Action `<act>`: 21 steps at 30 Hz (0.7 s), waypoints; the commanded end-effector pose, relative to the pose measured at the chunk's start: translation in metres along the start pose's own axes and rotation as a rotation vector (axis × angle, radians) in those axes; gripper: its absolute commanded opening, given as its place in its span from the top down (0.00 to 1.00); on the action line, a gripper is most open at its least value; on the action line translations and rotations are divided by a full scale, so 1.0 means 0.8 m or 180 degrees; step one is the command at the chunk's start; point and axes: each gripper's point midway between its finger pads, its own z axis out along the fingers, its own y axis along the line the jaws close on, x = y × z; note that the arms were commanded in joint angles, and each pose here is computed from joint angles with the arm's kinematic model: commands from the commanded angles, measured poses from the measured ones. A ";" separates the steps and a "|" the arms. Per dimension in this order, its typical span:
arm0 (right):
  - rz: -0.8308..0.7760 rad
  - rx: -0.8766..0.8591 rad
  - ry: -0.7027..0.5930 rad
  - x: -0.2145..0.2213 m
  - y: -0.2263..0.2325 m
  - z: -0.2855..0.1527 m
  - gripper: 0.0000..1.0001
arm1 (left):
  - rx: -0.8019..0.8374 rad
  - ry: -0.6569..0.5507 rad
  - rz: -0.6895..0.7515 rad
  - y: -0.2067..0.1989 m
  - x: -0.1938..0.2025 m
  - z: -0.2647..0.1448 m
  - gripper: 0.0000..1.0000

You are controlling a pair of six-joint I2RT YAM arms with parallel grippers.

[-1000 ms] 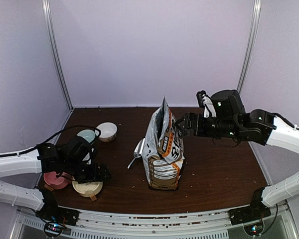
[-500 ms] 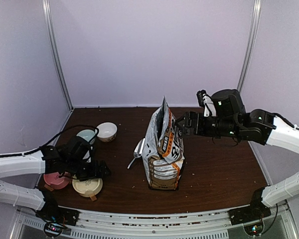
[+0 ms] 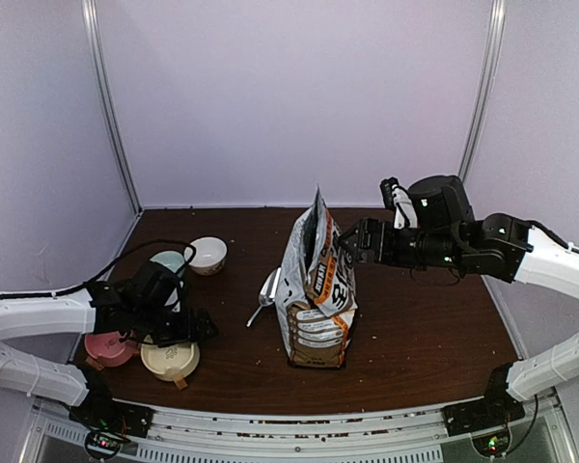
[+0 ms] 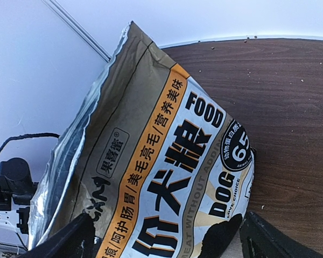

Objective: Serve the pet food

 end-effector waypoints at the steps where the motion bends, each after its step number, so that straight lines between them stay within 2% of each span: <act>1: 0.0076 -0.0071 -0.0073 -0.007 0.003 -0.006 0.06 | 0.0161 -0.0152 0.0035 -0.013 -0.018 0.007 0.09; 11: 0.0105 -0.0008 -0.0168 -0.015 -0.003 -0.015 0.06 | 0.0165 -0.0319 -0.0008 -0.017 -0.041 0.020 0.09; 21: 0.0123 -0.0002 -0.0183 -0.016 -0.004 -0.018 0.06 | 0.0147 -0.0598 0.0059 -0.013 -0.096 0.031 0.09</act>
